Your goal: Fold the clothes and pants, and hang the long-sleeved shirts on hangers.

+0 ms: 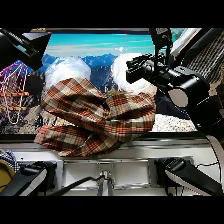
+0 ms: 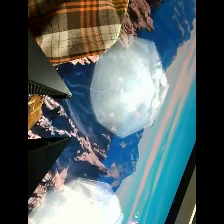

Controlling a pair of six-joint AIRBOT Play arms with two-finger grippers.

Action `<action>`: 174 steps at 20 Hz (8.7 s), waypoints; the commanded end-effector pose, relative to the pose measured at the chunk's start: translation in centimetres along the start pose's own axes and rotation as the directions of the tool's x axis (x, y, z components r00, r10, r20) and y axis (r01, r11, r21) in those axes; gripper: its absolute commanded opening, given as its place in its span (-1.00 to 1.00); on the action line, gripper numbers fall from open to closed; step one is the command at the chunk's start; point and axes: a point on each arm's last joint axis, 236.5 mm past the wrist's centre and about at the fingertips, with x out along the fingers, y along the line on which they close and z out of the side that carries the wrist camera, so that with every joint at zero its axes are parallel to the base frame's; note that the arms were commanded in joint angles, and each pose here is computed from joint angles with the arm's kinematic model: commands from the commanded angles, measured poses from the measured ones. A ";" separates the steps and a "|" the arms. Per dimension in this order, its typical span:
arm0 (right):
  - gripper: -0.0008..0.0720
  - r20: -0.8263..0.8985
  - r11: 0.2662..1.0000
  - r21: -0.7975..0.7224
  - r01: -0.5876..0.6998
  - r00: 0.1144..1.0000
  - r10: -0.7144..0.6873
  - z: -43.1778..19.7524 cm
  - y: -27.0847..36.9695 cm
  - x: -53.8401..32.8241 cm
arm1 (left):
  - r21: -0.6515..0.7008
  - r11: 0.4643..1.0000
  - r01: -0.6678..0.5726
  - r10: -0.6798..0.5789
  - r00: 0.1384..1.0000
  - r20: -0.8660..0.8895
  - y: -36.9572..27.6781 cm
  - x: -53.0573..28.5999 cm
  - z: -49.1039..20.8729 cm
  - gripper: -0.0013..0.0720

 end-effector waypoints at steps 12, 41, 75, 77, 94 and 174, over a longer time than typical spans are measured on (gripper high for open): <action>-0.16 0.000 1.000 0.000 -0.001 1.000 0.001 0.0 0.1 0.0 | -0.001 1.000 0.000 0.000 1.000 0.000 0.0 0.0 0.0 0.13; 0.19 -0.225 0.735 0.545 0.402 0.915 -0.334 -7.6 -19.8 -1.2 | -0.483 0.682 0.549 -0.731 0.514 -0.448 -26.3 -4.6 -20.2 0.20; 0.01 -0.307 0.744 0.524 0.415 0.907 -0.289 -10.5 -21.1 -2.2 | -0.039 0.705 0.708 -0.519 0.479 -0.708 -39.1 3.9 -32.6 0.07; 0.01 -0.307 0.745 0.521 0.416 0.906 -0.291 -10.5 -21.2 -2.2 | -0.065 0.731 0.680 -0.514 0.484 -0.708 -38.5 4.3 -32.6 -0.89; 0.04 -0.428 0.819 0.424 0.387 0.882 -0.196 -16.5 -18.9 -1.2 | -0.104 0.963 0.249 -0.267 0.938 -0.220 -14.5 -1.8 -9.0 -0.89; -0.84 -0.036 0.963 0.197 -0.183 0.980 0.193 10.9 -4.5 -7.2 | -0.865 0.465 -0.188 -0.025 0.974 -0.225 3.2 10.6 -19.6 -0.33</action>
